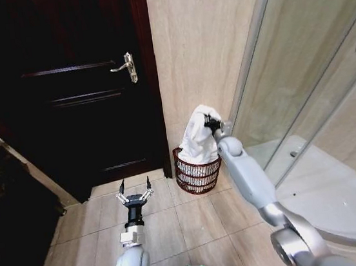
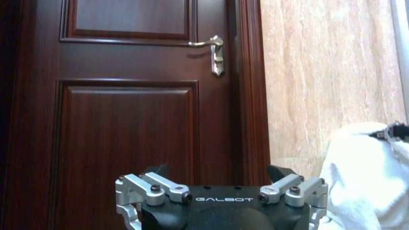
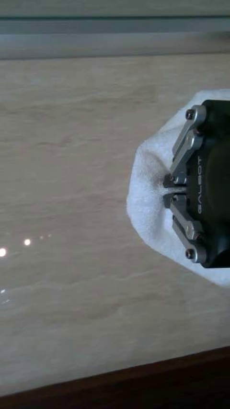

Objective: Discard the used towel into the hamper.

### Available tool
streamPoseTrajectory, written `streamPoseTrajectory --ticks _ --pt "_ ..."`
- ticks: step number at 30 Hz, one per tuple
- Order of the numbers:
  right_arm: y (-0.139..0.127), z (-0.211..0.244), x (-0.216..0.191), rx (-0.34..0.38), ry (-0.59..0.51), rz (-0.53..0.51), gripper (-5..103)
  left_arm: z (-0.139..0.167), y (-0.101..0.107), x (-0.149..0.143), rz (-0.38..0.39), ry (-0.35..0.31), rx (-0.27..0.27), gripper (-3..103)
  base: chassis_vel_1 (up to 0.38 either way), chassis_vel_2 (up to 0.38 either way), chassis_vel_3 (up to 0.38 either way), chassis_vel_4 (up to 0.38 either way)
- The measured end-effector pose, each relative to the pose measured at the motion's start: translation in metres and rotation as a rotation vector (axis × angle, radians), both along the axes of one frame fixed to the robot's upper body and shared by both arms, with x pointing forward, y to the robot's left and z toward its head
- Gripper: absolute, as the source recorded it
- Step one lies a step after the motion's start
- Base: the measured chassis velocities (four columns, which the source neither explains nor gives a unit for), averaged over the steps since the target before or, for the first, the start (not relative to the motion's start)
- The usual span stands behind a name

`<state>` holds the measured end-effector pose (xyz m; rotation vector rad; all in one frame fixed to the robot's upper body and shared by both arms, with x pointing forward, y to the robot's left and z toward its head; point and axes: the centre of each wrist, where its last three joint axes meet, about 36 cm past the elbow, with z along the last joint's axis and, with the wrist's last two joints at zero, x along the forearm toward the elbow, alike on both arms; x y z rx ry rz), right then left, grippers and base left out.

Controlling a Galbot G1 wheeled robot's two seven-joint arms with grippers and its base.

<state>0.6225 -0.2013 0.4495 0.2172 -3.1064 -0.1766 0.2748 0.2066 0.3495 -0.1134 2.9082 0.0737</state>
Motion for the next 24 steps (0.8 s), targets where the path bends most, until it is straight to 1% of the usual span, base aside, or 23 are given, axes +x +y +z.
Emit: streamPoseTrajectory --ticks 5,9,12,13,15,17,18,20,21,22,24 --pt "0.001 -0.015 -0.001 -0.002 0.025 -0.013 4 -0.001 0.002 -0.002 0.003 0.005 -0.006 100 0.0 0.0 0.0 0.0" --pt "-0.001 -0.024 -0.012 -0.012 0.064 -0.017 4 -0.002 0.004 -0.002 0.005 0.008 -0.007 100 0.0 0.0 0.0 0.0" --pt "-0.01 -0.028 -0.03 -0.045 0.143 -0.03 4 -0.002 0.006 0.0 0.008 0.003 -0.011 100 0.0 0.0 0.0 0.0" --pt "-0.01 -0.028 -0.03 -0.045 0.143 -0.03 4 -0.002 0.006 0.0 0.008 0.003 -0.011 100 0.0 0.0 0.0 0.0" --pt "-0.016 -0.022 -0.042 -0.079 0.205 -0.035 4 -0.002 0.007 0.001 0.01 0.005 -0.014 100 0.0 0.0 0.0 0.0" --pt "-0.024 -0.007 -0.049 -0.099 0.294 -0.013 4 0.0 0.009 0.002 0.01 0.009 -0.017 100 0.0 0.0 0.0 0.0" --pt "-0.024 -0.007 -0.049 -0.099 0.294 -0.013 4 0.0 0.009 0.002 0.01 0.009 -0.017 100 0.0 0.0 0.0 0.0" --pt "-0.028 0.009 -0.046 -0.116 0.333 -0.004 4 0.001 0.01 0.003 0.012 0.012 -0.02 100 0.0 0.0 0.0 0.0" --pt "-0.029 0.022 -0.043 -0.115 0.348 -0.002 4 0.002 0.01 0.003 0.013 0.015 -0.025 100 0.0 0.0 0.0 0.0" --pt "-0.029 0.022 -0.043 -0.115 0.348 -0.002 4 0.002 0.01 0.003 0.013 0.015 -0.025 100 0.0 0.0 0.0 0.0" --pt "-0.03 0.049 -0.041 -0.077 0.394 0.015 4 0.003 0.012 0.003 0.016 0.019 -0.034 100 0.0 0.0 0.0 0.0"
